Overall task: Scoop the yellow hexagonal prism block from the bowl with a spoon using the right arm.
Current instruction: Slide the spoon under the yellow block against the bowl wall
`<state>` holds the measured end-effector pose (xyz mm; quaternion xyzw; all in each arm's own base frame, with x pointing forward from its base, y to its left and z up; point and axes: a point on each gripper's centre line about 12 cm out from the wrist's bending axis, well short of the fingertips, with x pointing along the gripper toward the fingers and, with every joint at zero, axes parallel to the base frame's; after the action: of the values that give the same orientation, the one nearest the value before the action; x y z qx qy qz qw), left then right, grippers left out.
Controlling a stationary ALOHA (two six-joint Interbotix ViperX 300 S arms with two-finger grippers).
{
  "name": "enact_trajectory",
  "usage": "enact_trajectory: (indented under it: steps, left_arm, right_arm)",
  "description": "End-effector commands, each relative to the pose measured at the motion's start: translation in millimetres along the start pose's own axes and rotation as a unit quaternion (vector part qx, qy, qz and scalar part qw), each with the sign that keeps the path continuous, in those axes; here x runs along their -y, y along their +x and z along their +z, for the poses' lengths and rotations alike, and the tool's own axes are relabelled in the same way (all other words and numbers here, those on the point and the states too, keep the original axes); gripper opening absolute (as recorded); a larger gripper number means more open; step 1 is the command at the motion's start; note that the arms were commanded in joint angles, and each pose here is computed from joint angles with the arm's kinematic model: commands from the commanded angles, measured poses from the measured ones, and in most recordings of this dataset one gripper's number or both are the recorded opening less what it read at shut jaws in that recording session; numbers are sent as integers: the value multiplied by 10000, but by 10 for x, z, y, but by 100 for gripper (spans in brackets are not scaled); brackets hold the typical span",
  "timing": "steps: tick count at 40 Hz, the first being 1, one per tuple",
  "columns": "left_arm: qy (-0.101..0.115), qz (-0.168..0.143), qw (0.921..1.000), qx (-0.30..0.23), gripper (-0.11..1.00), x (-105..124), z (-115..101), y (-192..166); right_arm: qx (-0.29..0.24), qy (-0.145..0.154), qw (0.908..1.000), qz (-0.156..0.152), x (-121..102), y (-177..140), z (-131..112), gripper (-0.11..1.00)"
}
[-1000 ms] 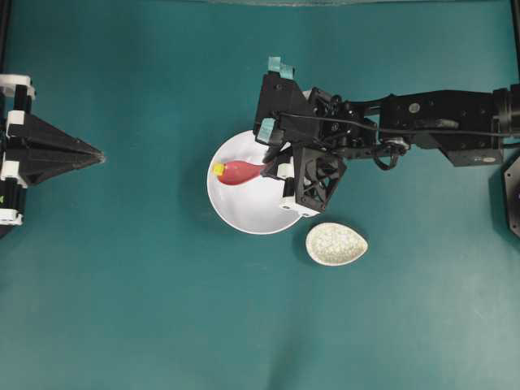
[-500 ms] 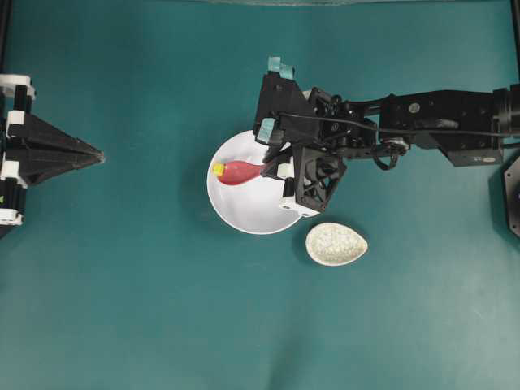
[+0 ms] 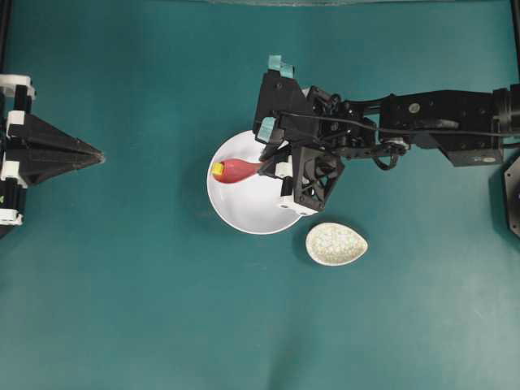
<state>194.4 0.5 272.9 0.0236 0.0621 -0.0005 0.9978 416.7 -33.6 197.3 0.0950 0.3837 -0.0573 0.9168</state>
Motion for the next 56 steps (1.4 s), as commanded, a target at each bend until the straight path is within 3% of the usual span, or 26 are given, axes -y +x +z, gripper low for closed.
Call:
enact_trajectory:
  steps: [1,40,56]
  left_arm:
    - [7,11,10000,92,3,-6,70,8]
    - [7,9,10000,23,3,-6,59,8]
    - [8,1,10000,0,3,-3,53,8]
  right_arm:
    - [212,-25,9998,32,-27,-60,127,24]
    - [488,-226,9986,12,-41,-218,237,24]
    - [1070,-337,9937,28,-51,-240,373,24]
